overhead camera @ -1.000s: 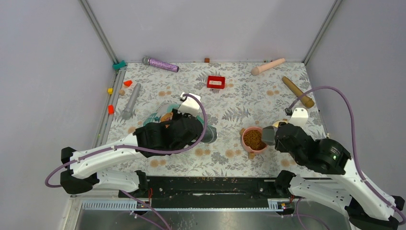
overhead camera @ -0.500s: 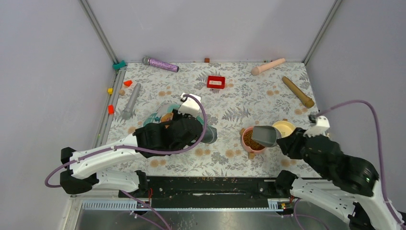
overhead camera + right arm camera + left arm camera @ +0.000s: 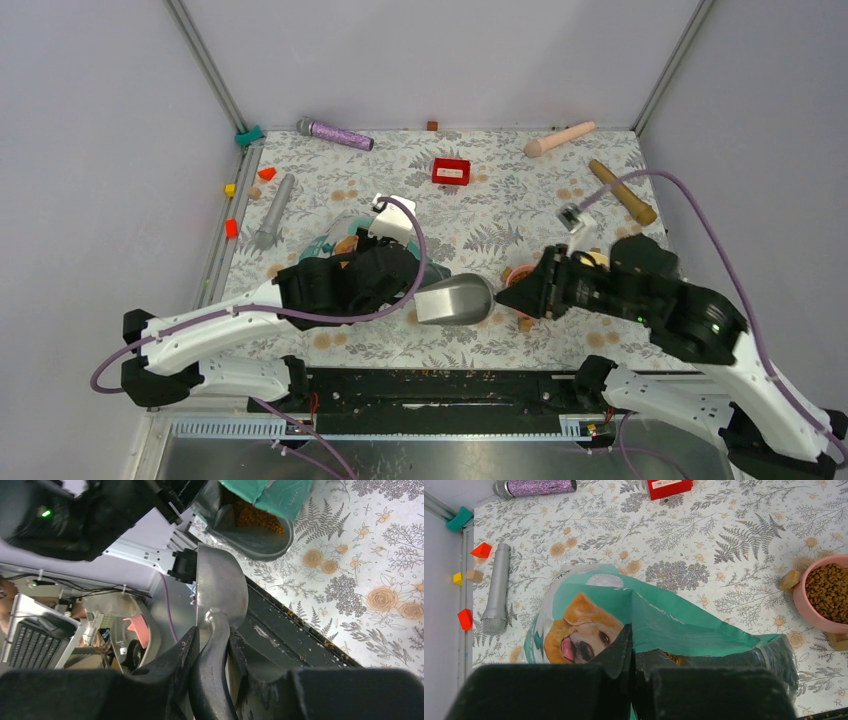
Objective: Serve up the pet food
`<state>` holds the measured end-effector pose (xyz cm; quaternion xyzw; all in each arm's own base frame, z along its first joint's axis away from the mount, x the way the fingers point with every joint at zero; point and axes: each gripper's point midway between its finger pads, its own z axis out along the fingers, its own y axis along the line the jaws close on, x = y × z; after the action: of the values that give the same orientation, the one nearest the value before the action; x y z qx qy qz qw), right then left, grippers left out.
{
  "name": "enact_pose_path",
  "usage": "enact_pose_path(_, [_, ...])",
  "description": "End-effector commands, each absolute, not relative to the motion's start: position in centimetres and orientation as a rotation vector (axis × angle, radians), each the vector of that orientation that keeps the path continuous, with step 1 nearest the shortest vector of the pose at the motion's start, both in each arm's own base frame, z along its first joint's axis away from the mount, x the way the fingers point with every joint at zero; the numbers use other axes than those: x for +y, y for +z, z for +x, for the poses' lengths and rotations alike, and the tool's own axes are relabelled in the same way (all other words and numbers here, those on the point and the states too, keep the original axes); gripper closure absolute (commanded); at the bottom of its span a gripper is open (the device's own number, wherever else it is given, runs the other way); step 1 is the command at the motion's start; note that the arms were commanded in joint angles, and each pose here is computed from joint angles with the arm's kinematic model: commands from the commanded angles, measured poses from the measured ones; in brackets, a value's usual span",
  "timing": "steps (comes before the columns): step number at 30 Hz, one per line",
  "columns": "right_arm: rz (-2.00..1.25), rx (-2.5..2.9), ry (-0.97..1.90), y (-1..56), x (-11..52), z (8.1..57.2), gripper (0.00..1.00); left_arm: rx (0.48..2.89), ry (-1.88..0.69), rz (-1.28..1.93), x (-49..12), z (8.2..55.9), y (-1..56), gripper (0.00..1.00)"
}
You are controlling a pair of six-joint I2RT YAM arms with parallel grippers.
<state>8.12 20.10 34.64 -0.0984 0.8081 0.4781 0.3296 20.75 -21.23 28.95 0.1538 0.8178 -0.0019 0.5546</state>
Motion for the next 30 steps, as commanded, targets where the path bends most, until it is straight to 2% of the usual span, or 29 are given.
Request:
enact_pose_path(1, [-0.316,1.994,1.28,38.0,22.2,9.7,1.0,1.875,-0.142,0.239,-21.2,20.8,31.8,1.0])
enact_pose_path(6, [-0.173,1.969,1.115,37.6,22.0,13.7,1.0,1.884,-0.166,0.25,-21.7,20.7,31.4,1.0])
enact_pose_path(12, [-0.151,1.976,1.024,36.5,25.0,16.8,1.0,1.898,-0.163,0.269,-22.2,20.6,30.9,1.0])
enact_pose_path(15, [-0.185,1.981,0.847,35.7,26.4,17.8,1.0,1.904,-0.175,0.268,-22.3,20.5,30.8,1.0])
enact_pose_path(20, [-0.124,2.031,0.715,33.1,28.3,18.5,1.0,1.9,-0.184,0.257,-22.3,20.5,30.8,1.0])
enact_pose_path(26, [0.018,2.063,0.397,30.8,26.7,20.2,1.0,1.891,-0.205,0.246,-22.4,20.6,30.6,1.0])
enact_pose_path(30, [0.038,2.114,0.35,28.5,28.2,20.4,1.0,1.89,-0.214,0.24,-22.4,20.5,30.7,1.0])
